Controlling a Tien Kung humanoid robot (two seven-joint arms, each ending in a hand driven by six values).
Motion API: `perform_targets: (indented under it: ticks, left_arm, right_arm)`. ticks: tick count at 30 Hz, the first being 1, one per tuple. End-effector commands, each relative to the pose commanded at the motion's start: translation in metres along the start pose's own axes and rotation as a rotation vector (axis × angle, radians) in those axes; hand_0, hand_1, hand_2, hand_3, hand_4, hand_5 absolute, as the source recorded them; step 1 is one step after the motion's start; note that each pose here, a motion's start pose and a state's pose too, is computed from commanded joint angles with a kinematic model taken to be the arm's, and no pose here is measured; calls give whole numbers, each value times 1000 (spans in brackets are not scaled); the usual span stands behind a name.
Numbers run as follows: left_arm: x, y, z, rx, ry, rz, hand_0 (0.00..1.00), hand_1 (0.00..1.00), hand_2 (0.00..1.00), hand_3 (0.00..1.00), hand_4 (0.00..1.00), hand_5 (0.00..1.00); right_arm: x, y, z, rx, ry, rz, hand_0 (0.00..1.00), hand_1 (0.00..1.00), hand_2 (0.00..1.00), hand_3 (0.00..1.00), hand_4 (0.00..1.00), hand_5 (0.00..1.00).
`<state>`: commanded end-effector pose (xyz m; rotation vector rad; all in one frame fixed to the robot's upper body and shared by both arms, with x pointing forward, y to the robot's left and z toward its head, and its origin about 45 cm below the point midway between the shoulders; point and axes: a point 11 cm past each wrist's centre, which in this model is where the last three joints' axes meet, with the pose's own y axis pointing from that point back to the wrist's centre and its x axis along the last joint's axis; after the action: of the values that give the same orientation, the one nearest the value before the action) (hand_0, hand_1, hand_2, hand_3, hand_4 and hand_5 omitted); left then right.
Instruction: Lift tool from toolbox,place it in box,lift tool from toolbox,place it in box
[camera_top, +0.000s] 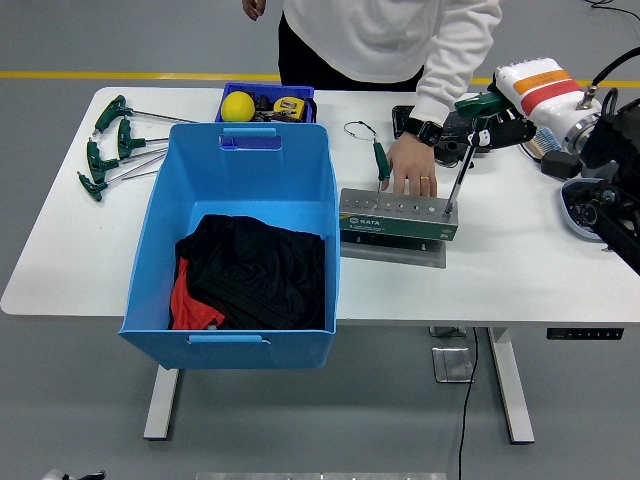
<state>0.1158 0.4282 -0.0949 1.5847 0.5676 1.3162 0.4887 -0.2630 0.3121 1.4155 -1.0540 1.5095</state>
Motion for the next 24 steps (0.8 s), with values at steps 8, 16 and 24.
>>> perform_targets:
  ticks: [8,16,24]
  left_arm:
    - [4,0,5,-11,12,10,712,667,714,646,677,673]
    - [7,0,8,-20,19,15,711,665,713,645,678,673]
    - [7,0,8,-20,15,15,710,664,711,646,677,672]
  right_arm:
    - [43,-1,-3,30,11,86,2,2,2,2,997,603]
    - [87,2,-15,78,7,185,2,2,2,2,944,589]
    - [128,11,-58,200,-40,304,2,2,2,2,934,590]
